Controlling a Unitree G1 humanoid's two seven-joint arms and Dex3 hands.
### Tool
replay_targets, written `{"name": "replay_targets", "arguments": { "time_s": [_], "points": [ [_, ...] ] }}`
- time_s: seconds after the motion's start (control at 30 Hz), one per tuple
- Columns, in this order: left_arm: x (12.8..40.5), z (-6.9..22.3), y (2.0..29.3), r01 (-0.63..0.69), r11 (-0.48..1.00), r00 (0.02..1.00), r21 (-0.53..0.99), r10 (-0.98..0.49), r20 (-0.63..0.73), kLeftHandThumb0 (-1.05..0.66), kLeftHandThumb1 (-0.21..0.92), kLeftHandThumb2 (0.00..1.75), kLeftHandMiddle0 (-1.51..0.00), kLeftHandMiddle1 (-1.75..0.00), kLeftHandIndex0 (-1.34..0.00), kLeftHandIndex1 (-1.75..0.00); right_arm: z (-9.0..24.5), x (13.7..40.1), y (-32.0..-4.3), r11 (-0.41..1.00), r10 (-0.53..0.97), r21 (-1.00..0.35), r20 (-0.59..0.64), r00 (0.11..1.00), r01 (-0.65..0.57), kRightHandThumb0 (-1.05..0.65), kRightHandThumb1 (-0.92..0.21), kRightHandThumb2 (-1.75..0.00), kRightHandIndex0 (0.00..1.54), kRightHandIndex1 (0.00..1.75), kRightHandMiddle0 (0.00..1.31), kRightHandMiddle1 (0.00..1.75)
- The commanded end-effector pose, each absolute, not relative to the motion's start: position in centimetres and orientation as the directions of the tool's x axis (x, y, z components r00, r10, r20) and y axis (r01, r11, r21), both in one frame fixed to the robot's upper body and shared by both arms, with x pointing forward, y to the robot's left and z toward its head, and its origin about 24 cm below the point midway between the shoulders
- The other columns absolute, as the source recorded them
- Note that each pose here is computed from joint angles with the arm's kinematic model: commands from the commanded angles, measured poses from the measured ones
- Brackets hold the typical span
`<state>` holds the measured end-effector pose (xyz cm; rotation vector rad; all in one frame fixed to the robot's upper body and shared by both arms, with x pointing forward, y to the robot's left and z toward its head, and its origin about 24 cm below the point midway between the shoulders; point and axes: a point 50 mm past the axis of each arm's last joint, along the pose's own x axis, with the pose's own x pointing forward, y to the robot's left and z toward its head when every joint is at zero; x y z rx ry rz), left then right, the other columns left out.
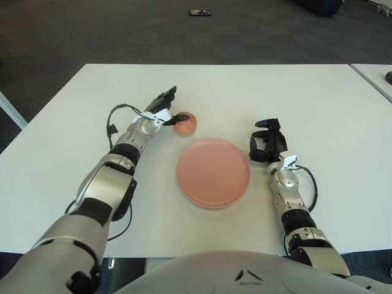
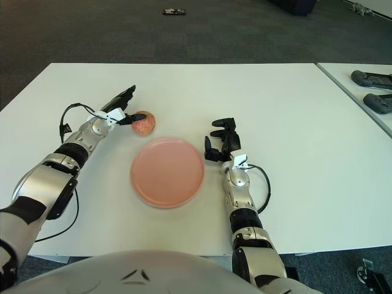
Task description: Put the apple into the plate.
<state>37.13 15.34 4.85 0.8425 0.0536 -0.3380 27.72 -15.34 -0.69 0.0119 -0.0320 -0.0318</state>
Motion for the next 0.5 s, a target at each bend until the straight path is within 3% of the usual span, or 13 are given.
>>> {"name": "replay_targets", "arguments": {
  "time_s": [0.0,0.47],
  "points": [
    [37.0,4.7,15.7,0.338,0.63,0.938,0.699,-0.281,-0.201,-1.04,0.88,0.01,0.0,0.0,0.0,0.0,-2.58,26.63,-15.33,0.999,-0.037,0.008,-0.063,0.997,0.037,-0.03,-0.28,-1.32,1.32,1.75,1.05,1.75],
    [37.08,5.09,15.87,0.382,0.624,0.921,0.682,-0.318,-0.225,-1.05,0.89,0.02,0.0,0.0,0.0,0.0,-2.61,26.65,-15.28,0.999,-0.028,0.021,-0.07,0.997,0.03,-0.04,-0.29,-1.31,1.3,1.75,1.04,1.75]
  ]
}}
